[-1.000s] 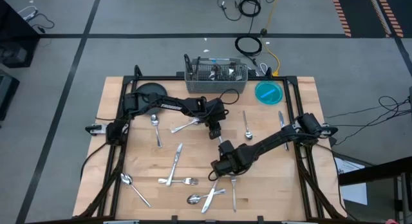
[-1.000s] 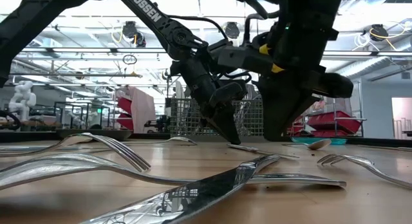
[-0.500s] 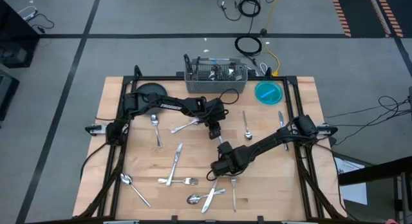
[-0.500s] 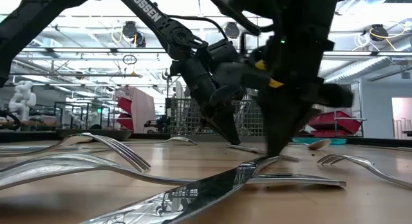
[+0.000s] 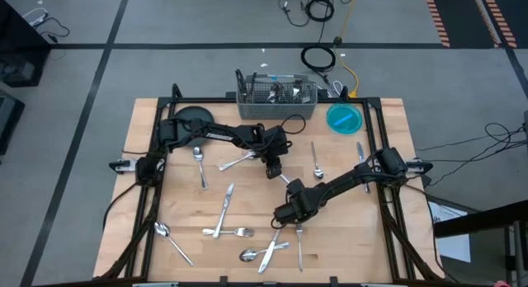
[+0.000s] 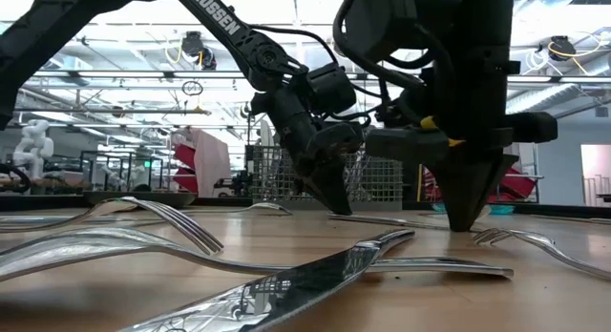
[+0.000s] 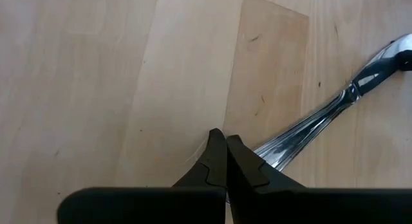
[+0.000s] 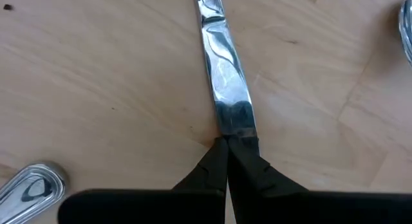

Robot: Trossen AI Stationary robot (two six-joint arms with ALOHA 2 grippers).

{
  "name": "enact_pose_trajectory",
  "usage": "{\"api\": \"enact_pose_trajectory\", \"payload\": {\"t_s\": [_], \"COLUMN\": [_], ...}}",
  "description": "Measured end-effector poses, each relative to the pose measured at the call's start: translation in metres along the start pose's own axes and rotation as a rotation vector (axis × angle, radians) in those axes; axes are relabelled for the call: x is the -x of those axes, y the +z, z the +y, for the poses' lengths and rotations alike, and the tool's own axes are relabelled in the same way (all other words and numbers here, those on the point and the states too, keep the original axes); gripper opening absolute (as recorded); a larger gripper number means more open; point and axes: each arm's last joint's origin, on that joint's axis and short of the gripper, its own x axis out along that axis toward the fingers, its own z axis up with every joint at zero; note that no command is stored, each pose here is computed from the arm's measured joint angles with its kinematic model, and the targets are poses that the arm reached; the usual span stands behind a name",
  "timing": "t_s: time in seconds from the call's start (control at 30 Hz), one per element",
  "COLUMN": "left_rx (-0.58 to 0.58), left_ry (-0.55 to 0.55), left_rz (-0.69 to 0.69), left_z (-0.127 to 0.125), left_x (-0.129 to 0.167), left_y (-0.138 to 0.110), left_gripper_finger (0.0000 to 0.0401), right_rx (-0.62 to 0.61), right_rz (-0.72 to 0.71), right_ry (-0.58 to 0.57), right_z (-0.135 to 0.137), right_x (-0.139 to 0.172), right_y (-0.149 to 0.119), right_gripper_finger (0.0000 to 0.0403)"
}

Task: Sort silverware
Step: Put the table knife into the silverware organizer

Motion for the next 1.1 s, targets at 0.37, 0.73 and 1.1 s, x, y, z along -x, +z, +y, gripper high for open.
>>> {"api": "enact_pose_trajectory", "payload": {"t_s": [0.37,0.73,1.1], "left_rx": [0.003,0.119,0.232], "left_ry": [-0.014,-0.027,-0.066], "left_rz": [0.005,0.017,0.028], "left_z": [-0.001,-0.001,-0.002], "left_x": [0.001,0.001,0.001], "left_y": [0.0,-0.001,-0.002], "left_gripper_finger": [0.0,0.0,0.0], "right_rx": [-0.053,-0.412,-0.656], "right_rz": [-0.136,-0.122,-0.054], "right_ry": [0.01,0.102,0.14], "right_z": [-0.021,-0.04,-0.032], "right_x": [0.035,0.074,0.073], "right_y": [0.011,0.0,-0.038], "right_gripper_finger": [0.0,0.0,0.0111]}}
